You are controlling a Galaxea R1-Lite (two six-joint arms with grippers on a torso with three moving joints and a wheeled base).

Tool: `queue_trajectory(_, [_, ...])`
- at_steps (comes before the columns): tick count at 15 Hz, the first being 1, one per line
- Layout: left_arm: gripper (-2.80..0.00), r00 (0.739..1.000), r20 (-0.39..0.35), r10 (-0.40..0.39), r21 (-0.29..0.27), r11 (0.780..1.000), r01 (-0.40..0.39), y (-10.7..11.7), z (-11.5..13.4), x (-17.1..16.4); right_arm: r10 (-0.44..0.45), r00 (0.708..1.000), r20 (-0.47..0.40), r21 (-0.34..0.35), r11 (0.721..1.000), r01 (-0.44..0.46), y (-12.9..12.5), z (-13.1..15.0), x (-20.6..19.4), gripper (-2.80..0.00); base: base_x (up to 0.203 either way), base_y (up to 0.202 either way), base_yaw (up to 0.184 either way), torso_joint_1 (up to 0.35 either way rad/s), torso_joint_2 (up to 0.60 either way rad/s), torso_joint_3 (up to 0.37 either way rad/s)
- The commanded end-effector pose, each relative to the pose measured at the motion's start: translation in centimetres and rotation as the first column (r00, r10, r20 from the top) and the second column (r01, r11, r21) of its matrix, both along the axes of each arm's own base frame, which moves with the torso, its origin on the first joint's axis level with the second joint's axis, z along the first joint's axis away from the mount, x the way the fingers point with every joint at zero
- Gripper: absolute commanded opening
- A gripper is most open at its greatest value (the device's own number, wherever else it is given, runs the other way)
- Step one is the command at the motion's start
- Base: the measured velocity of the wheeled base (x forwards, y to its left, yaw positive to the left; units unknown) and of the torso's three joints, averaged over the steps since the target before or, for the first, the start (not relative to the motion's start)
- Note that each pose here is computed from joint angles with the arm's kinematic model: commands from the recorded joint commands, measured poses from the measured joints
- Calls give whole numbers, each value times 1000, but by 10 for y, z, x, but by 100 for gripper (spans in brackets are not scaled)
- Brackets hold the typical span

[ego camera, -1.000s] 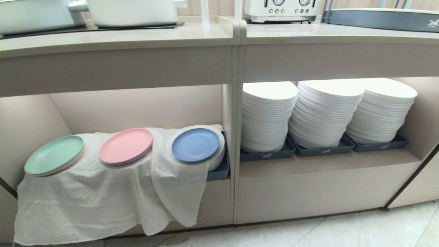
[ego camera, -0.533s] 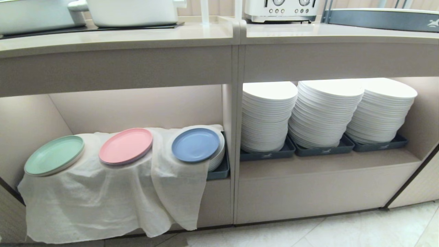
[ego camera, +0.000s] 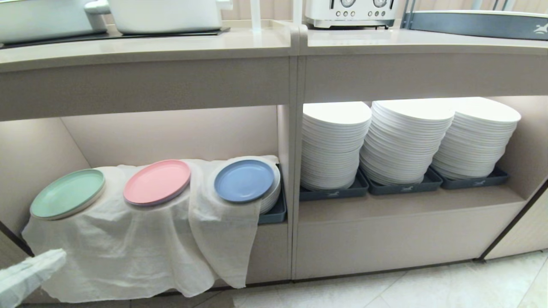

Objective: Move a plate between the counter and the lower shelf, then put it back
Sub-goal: Pick up the plate in the cupboard

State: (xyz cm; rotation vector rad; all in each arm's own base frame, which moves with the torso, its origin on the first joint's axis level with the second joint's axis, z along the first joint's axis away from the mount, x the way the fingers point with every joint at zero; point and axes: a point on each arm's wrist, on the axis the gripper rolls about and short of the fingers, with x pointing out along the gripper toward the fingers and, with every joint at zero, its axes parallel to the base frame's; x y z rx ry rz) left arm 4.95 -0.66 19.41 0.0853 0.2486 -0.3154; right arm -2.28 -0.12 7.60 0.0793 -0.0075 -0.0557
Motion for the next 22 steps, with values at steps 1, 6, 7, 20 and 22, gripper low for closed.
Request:
queue_trajectory(1, [-280,993,-117,-10,-4,1000,10,0,-5,32,0,1000,1,1,1000,0,0,0,0,-280,0,0,0,0,0,0])
queue_trajectory(6, [-280,970,-235,-59,-6,998,59,-6,-18,76,-1,1000,1,1,1000,1,0,0,0,-280,0,0,0,0,0,0])
queue_trajectory(7, [-280,961,-269,-69,-7,998,69,-8,-23,83,-1,1000,1,1,1000,1,0,0,0,-280,0,0,0,0,0,0])
queue_trajectory(20, [-280,915,-395,-81,-233,972,-15,-49,-86,183,-1,1000,1,1,1000,1,0,0,0,-280,0,0,0,0,0,0])
queue_trajectory(22, [-280,917,-393,-61,-265,963,-50,-55,-91,192,0,1000,1,1,1000,0,0,0,0,-280,0,0,0,0,0,0])
